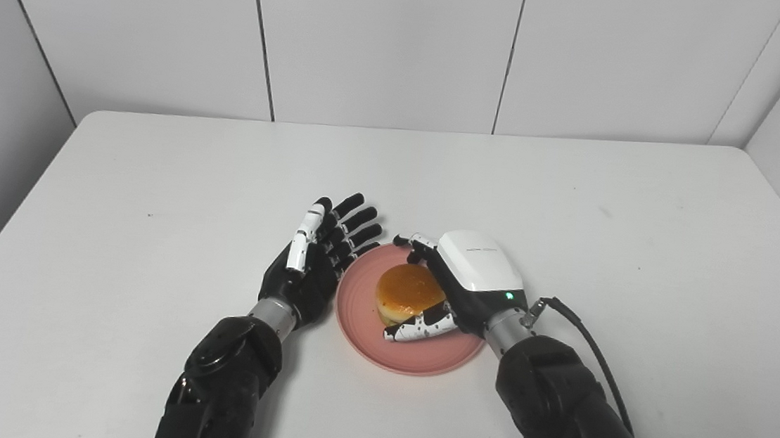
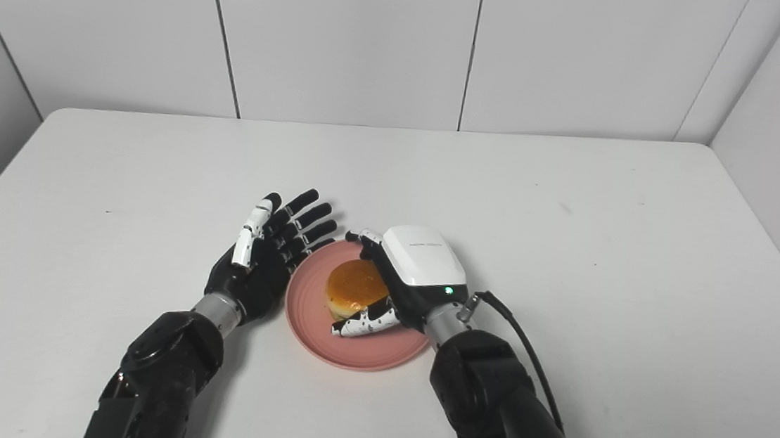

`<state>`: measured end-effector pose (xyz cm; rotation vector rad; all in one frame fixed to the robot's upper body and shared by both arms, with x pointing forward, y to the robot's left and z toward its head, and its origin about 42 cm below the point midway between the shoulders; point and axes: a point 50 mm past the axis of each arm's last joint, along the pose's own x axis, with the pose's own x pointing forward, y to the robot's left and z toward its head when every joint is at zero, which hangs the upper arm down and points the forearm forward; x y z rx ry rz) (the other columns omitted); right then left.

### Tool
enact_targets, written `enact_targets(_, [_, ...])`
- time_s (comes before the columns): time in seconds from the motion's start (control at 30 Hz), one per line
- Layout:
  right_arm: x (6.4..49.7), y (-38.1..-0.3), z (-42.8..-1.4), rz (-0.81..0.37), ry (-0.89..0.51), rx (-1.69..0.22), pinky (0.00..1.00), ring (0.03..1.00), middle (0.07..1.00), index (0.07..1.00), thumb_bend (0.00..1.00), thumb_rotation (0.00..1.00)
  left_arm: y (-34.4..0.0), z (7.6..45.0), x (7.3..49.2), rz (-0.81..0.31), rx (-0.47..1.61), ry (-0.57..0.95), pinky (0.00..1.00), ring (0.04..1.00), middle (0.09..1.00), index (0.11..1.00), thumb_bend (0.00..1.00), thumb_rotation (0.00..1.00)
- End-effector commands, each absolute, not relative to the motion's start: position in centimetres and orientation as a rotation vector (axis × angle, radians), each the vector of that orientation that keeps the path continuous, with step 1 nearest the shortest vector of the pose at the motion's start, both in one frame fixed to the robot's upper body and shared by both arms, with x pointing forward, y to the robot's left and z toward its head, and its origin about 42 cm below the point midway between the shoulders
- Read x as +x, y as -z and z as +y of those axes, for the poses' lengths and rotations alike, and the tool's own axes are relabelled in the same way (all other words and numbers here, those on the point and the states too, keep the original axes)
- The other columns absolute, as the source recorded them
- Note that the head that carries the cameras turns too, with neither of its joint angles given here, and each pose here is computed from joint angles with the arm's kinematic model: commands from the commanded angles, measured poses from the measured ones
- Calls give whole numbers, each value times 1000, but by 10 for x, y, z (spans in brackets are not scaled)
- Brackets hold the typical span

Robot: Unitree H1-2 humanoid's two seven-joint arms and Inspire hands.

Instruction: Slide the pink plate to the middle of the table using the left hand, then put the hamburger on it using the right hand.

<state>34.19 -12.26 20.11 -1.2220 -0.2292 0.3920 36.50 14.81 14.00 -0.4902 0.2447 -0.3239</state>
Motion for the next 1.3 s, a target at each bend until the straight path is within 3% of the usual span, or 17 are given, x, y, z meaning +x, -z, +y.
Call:
enact_targets(0.0, [344,-230,-117,-328,-360,-1211,402,538,709,814,820,405,-150,145,370,232,-476,339,857,869,873,865,340,1000])
enact_targets(0.2, [340,-241,-119,-350,-376,-1230,404,550,727,823,849,439,-151,145,370,229,-471,348,872,880,885,881,337,1000])
enact_targets(0.4, [336,-254,-124,-361,-377,-1249,445,583,756,840,886,536,-151,146,370,226,-479,347,877,880,884,883,337,1000])
enact_targets(0.5, [333,-264,-131,-364,-366,-1227,312,429,603,843,909,557,-152,147,370,223,-479,348,873,878,885,881,336,1000])
enact_targets(0.6, [329,-273,-143,-358,-348,-1161,401,561,749,872,923,687,-154,147,369,218,-486,351,880,886,892,885,341,1000])
enact_targets(0.7, [326,-277,-156,-381,-303,-1066,418,585,788,877,918,715,-155,148,369,210,-480,349,877,883,888,883,341,1000])
enact_targets(0.83, [324,-278,-172,-389,-196,-943,465,615,765,896,867,775,-159,150,367,194,-466,319,871,885,889,883,346,1000])
enact_targets(0.9, [325,-274,-180,-381,-154,-891,537,687,787,912,807,834,-162,152,365,179,-442,303,868,882,891,888,347,1000])
enact_targets(1.1, [327,-239,-202,-302,-77,-749,668,804,881,962,801,972,-170,158,357,96,-357,261,919,907,915,917,344,1000])
enact_targets(1.2, [323,-219,-208,-276,-55,-695,808,906,952,996,739,999,-172,163,350,54,-288,246,948,927,932,931,355,1000])
enact_targets(1.27, [321,-211,-209,-280,-45,-667,835,922,962,996,715,1000,-172,165,346,44,-259,237,950,928,933,933,358,1000])
